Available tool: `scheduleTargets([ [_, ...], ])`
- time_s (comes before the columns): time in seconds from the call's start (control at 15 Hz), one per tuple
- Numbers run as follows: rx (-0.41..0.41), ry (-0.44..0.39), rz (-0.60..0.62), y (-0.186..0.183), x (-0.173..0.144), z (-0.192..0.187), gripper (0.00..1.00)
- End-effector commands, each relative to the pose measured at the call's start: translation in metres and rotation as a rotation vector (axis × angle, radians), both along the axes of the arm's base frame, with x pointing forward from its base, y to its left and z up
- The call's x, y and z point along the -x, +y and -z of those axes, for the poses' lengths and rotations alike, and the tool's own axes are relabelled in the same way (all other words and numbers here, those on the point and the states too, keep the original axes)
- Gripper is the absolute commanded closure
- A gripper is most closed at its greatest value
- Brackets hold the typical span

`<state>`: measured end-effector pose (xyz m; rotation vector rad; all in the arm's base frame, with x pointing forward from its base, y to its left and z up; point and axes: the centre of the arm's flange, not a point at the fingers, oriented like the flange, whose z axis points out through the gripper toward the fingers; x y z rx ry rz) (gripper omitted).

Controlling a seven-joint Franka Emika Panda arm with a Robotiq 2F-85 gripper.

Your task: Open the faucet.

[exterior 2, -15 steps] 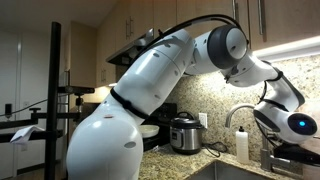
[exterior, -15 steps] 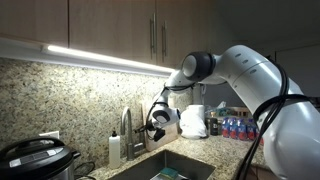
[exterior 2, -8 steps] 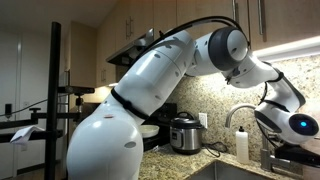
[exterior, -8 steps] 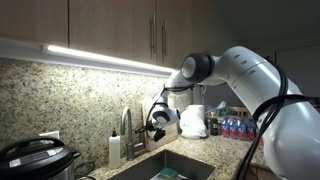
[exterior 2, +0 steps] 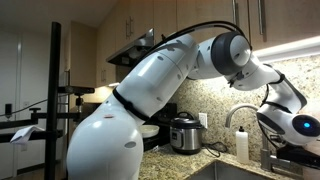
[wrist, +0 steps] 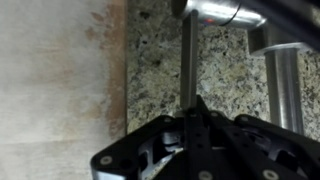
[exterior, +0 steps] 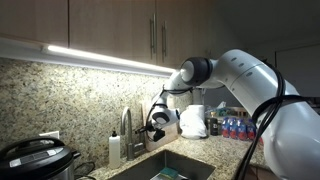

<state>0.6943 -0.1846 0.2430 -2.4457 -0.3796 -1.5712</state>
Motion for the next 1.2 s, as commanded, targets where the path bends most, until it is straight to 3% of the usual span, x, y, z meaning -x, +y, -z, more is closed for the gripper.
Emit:
scheduleTargets([
  [0.0, 0.003, 0.018, 0.028, -0.0044, -0.0077, -0.0052, 1.00],
  [1.13, 0.018, 0.029, 0.051, -0.0054, -0.0039, -0.0066, 1.00],
])
